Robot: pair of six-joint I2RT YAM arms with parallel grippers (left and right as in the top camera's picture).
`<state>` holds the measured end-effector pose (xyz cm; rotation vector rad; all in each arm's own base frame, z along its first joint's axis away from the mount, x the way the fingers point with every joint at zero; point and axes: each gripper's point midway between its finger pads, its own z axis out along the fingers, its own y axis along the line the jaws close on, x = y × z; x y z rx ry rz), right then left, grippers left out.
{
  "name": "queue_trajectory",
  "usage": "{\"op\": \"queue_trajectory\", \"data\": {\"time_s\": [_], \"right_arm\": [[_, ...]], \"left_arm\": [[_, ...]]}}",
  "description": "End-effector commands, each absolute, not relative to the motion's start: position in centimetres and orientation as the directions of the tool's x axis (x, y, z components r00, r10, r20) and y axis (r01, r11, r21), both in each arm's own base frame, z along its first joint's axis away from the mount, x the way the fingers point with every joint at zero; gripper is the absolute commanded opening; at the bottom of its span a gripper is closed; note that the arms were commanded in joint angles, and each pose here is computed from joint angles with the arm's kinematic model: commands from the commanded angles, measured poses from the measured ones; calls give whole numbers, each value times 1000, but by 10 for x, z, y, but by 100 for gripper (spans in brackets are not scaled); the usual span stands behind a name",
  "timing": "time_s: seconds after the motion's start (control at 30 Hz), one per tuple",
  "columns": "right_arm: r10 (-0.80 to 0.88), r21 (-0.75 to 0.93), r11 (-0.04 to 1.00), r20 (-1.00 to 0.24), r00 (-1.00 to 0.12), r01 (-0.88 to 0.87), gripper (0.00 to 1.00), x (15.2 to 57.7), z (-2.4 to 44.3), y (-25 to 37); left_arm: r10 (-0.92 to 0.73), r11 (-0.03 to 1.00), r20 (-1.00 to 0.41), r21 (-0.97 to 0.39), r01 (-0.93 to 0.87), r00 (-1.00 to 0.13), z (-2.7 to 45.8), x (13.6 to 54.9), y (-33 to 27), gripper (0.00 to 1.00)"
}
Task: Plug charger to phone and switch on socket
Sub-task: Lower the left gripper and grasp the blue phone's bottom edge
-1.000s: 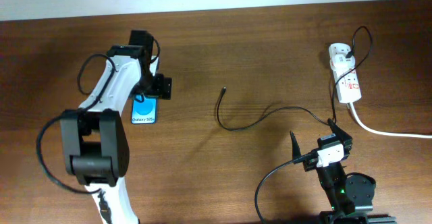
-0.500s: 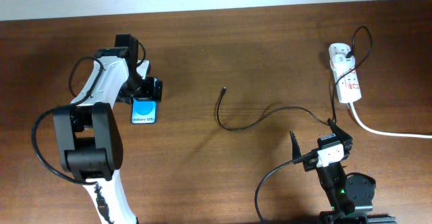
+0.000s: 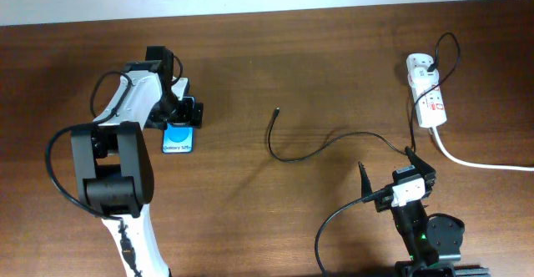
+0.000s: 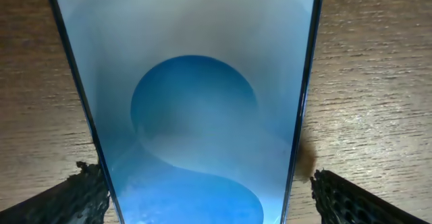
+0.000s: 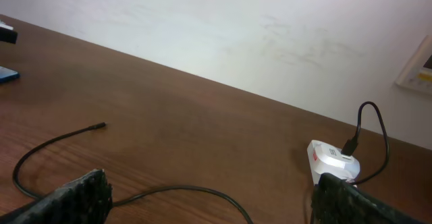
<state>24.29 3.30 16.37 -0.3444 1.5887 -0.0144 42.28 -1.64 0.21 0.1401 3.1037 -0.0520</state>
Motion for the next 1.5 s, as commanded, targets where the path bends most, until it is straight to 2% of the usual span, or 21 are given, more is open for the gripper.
{"op": "queue_trajectory", "data": {"time_s": [0.0, 0.43, 1.07, 1.47], "right_arm": [[-223, -216, 953, -975, -10, -212, 99, 243, 161, 34], [-223, -216, 953, -975, -11, -212, 99, 243, 161, 34], [-223, -216, 953, -975, -10, -212, 99, 243, 161, 34], [-223, -216, 953, -975, -10, -212, 99, 243, 161, 34]], "left_arm": [[109, 993, -48, -41, 111, -993, 0, 427, -18, 98], [128, 991, -56, -36, 130, -990, 0, 429, -18, 95], [128, 992, -62, -17, 129, -990, -11, 427, -15, 79], [105, 994, -64, -33, 108, -992, 9, 434, -18, 80]]}}
